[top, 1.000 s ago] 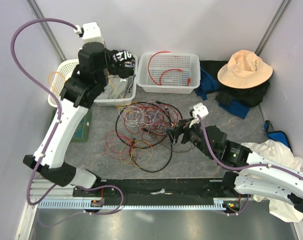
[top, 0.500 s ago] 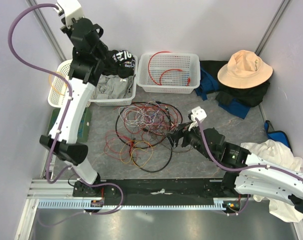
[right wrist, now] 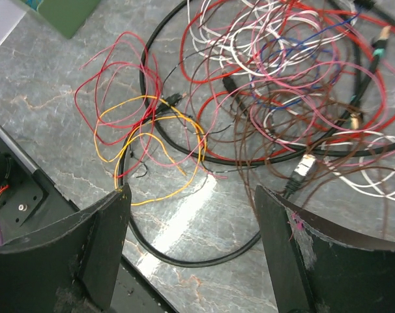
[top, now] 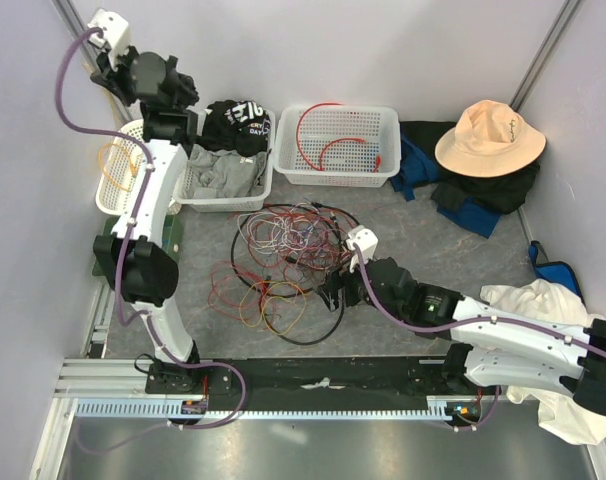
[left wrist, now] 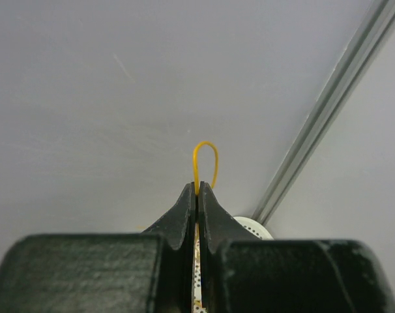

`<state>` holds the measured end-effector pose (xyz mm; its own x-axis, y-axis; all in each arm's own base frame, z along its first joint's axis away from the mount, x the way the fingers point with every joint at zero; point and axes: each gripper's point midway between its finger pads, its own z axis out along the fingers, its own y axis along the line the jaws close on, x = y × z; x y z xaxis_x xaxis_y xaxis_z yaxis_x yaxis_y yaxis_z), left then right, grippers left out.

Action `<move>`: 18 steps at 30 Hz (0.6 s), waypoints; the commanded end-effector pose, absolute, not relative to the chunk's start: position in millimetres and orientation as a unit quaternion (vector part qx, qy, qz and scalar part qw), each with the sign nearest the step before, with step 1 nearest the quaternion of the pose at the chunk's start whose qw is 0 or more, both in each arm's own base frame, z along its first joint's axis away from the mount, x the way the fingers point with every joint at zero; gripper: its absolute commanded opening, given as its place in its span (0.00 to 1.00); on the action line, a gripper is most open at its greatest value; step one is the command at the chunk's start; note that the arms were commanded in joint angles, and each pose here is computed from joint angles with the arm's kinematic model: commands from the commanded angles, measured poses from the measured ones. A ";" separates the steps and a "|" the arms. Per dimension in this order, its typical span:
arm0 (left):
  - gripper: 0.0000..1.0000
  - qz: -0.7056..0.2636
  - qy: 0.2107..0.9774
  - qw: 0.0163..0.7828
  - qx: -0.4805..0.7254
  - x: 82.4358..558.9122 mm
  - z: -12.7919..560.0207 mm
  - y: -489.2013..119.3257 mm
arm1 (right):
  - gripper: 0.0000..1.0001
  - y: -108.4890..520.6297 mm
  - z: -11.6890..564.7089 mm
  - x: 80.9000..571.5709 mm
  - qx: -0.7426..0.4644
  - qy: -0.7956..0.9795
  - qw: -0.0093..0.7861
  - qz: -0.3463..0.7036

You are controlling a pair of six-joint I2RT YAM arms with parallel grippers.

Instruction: Untangle the cables

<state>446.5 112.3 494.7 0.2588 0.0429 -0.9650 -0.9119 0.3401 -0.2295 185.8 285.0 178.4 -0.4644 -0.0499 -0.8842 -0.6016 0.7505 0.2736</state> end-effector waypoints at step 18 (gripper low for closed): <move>0.06 0.414 0.517 0.569 -0.486 395.1 346.3 102.3 | 0.84 282.2 187.3 172.7 -0.168 0.786 0.479 0.352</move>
